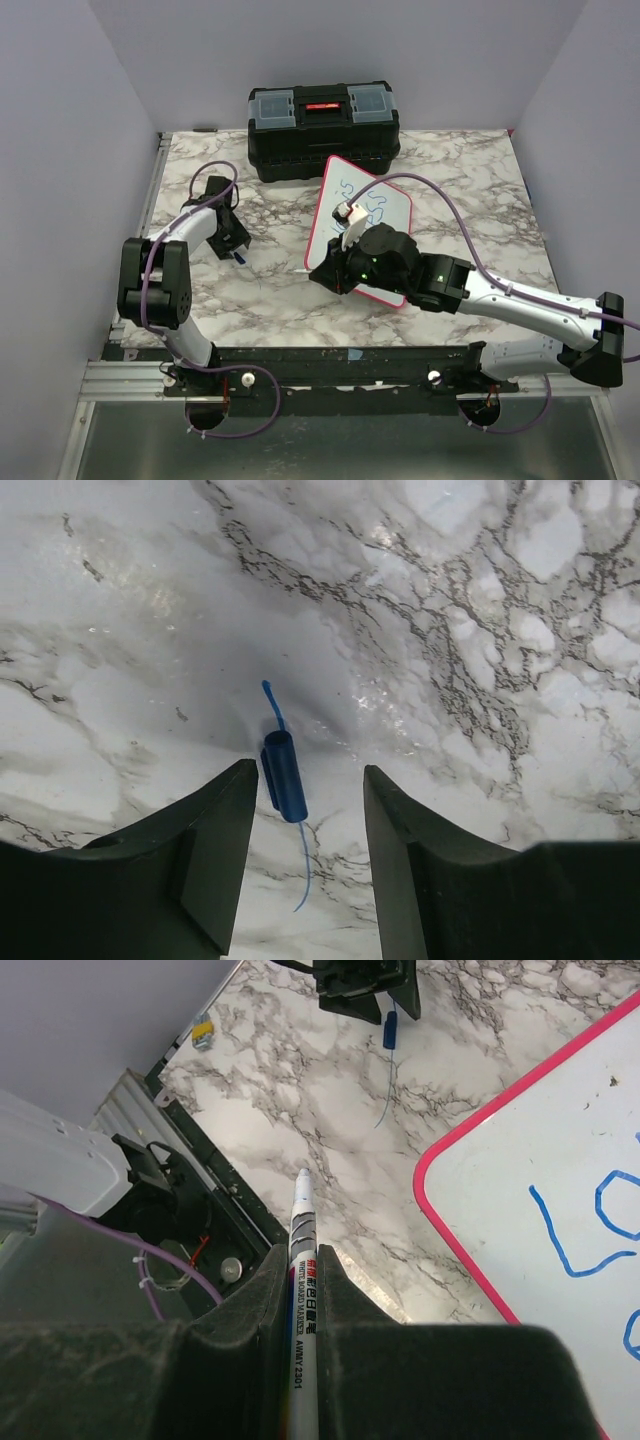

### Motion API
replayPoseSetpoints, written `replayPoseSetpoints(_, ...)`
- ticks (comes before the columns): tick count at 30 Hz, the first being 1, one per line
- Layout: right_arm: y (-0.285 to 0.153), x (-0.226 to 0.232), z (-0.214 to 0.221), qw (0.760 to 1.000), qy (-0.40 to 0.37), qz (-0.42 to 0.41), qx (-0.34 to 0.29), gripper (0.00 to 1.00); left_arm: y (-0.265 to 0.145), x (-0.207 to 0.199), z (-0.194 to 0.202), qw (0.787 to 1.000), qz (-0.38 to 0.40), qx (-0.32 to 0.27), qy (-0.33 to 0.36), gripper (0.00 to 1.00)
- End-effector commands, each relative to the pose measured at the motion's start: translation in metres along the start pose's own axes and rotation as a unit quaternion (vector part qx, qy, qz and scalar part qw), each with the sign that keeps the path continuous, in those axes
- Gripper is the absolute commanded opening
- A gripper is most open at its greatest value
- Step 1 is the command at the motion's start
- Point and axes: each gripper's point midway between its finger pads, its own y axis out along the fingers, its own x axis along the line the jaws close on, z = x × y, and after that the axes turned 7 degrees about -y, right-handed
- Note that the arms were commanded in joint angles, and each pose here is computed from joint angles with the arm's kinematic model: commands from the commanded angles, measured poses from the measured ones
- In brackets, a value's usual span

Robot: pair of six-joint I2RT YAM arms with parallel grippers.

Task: Write a sentence on the whiteboard
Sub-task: Move the pen cap to the center of the board.

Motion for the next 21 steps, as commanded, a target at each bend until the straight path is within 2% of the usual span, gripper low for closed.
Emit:
replayPoseSetpoints(1,-0.001,0.009,-0.01,1.0,-0.001,-0.014,-0.007,0.01,-0.003,0.008,0.005,0.999,-0.015,0.046,-0.013,0.49)
replayPoseSetpoints(8,-0.007,0.012,-0.034,1.0,-0.01,-0.001,-0.015,0.01,-0.004,0.007,0.013,0.989,-0.046,0.138,0.001,0.5)
replayPoseSetpoints(13,-0.01,0.018,-0.072,0.999,-0.025,0.009,-0.041,0.01,-0.004,-0.007,0.02,0.969,-0.072,0.236,0.02,0.49)
replayPoseSetpoints(15,-0.013,0.018,-0.089,0.997,-0.032,0.02,-0.061,0.01,-0.006,-0.011,0.024,0.964,-0.087,0.25,0.022,0.44)
replayPoseSetpoints(17,-0.019,0.015,-0.107,0.995,-0.038,0.034,-0.082,0.01,-0.008,-0.011,0.041,0.958,-0.101,0.265,0.031,0.44)
replayPoseSetpoints(19,-0.025,0.015,-0.117,0.994,-0.041,0.04,-0.095,0.01,-0.011,-0.011,0.053,0.957,-0.121,0.259,0.045,0.42)
replayPoseSetpoints(21,-0.03,0.014,-0.121,0.993,-0.042,0.04,-0.103,0.01,-0.012,-0.019,0.064,0.955,-0.114,0.271,0.046,0.37)
